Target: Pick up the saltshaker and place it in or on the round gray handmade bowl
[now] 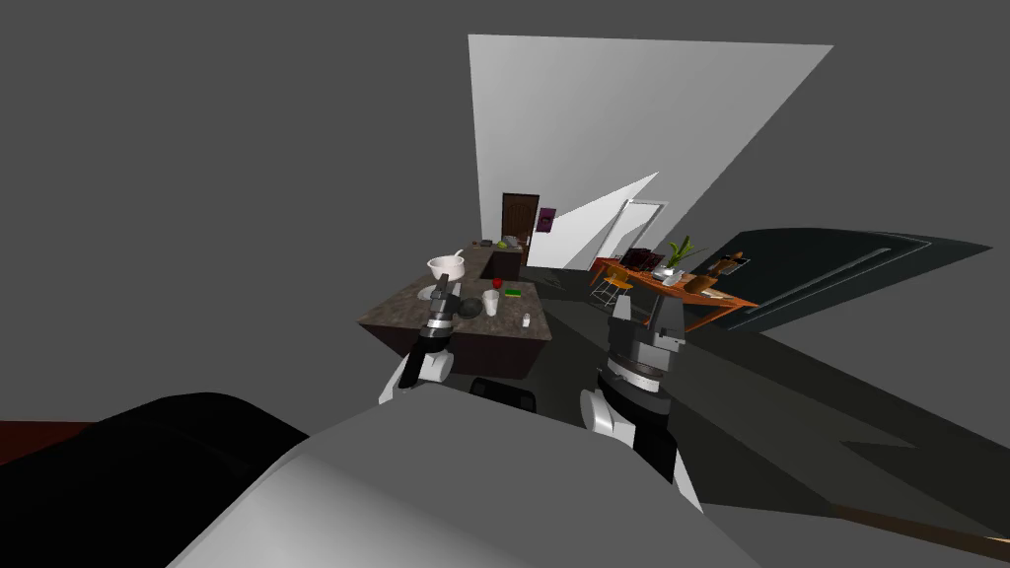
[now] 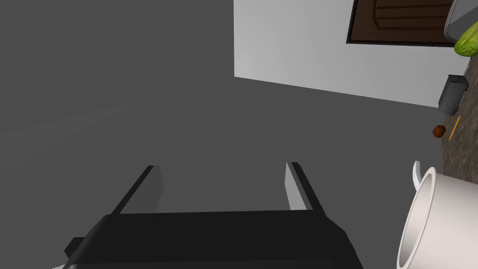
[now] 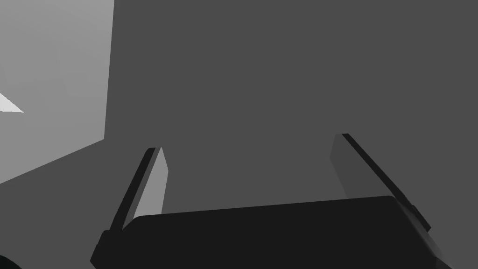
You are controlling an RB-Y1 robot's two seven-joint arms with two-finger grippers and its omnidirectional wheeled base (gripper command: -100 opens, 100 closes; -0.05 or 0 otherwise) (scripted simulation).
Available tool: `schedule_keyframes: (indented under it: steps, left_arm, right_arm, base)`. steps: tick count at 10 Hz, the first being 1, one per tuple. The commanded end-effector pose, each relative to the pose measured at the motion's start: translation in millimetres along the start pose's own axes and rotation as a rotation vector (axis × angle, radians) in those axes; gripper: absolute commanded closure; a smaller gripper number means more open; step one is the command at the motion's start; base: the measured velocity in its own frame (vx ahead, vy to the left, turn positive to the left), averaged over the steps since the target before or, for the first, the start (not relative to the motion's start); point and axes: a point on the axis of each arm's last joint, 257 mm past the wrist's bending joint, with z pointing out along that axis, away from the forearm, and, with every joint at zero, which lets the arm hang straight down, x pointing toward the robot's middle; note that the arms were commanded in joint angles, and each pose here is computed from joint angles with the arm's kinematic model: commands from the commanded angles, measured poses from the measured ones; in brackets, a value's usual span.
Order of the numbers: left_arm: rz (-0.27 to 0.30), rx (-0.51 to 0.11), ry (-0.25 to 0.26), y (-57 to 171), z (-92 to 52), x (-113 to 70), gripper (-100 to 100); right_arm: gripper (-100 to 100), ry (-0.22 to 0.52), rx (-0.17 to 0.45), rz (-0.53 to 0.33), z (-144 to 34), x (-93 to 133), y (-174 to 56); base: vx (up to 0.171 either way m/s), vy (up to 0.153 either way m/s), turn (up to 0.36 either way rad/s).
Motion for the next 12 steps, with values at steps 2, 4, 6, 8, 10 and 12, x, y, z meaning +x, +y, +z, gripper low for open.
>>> schedule_keyframes:
  steps: [2, 4, 6, 8, 10, 12]
  left_arm:
    - [0.087, -0.035, 0.058, 17, -5.1, 2.9, -100]
    - [0.180, -0.074, 0.097, 37, -11.3, 1.4, -100]
    - [0.252, -0.103, 0.120, 52, -16.4, -1.8, -100]
    - [0.327, -0.133, 0.141, 68, -22.2, -6.5, -100]
    - [0.405, -0.165, 0.161, 84, -28.7, -12.3, -100]
    - [0.483, -0.197, 0.183, 101, -35.8, -18.8, -100]
  right_arm:
    - [0, 0.000, 0.000, 0.000, 0.0, 0, 0]
    - [0, 0.000, 0.000, 0.000, 0.0, 0, 0]
    - [0, 0.000, 0.000, 0.000, 0.0, 0, 0]
    - [0, 0.000, 0.000, 0.000, 0.0, 0, 0]
    - [0, 0.000, 0.000, 0.000, 0.0, 0, 0]
    - [0, 0.000, 0.000, 0.000, 0.0, 0, 0]
  base:
    - [0.012, -0.072, 0.018]
    - [0.014, -0.174, 0.034]
    - [-0.017, -0.189, 0.047]
    - [0.007, -0.169, 0.039]
    - [-0.028, -0.170, 0.042]
    - [-0.027, -0.152, 0.038]
